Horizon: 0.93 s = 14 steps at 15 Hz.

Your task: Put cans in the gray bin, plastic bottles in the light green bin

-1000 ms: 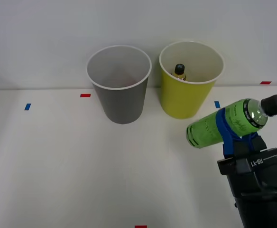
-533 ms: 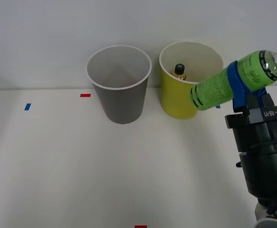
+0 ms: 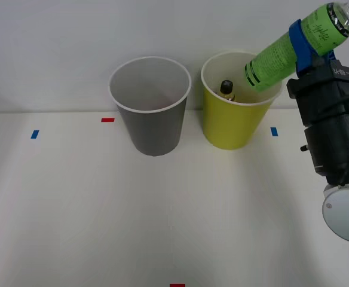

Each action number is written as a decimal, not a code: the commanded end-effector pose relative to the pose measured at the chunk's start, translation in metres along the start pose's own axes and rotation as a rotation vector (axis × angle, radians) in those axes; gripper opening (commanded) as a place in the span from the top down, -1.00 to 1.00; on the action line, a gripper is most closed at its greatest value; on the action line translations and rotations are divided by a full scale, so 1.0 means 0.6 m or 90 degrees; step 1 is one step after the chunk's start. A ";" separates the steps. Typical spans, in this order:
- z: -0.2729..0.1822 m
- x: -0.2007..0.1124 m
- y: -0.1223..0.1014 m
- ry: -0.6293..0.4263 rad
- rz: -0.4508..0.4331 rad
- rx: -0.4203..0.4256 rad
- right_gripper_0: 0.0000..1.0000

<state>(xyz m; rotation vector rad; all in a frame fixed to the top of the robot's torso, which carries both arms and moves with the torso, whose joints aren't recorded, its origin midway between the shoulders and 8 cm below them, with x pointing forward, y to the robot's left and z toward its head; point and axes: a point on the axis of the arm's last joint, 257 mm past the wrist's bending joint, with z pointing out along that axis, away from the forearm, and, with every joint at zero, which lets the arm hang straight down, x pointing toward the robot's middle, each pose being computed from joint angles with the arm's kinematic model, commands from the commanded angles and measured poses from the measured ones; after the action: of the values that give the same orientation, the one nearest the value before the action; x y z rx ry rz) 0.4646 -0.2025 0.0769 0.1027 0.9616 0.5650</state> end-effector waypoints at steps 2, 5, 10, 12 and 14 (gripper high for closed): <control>0.077 0.033 -0.048 0.002 -0.012 0.031 1.00; 0.112 0.047 -0.061 0.055 -0.045 0.024 1.00; 0.161 0.091 -0.088 0.091 -0.061 0.042 1.00; 0.183 0.103 -0.106 0.097 -0.090 0.061 1.00; 0.192 0.127 -0.116 0.117 -0.135 0.068 1.00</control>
<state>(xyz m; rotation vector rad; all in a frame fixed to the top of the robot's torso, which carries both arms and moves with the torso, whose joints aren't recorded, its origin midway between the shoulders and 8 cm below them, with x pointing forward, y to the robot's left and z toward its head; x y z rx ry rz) 0.6120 -0.2068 0.0676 0.0583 1.1522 0.3626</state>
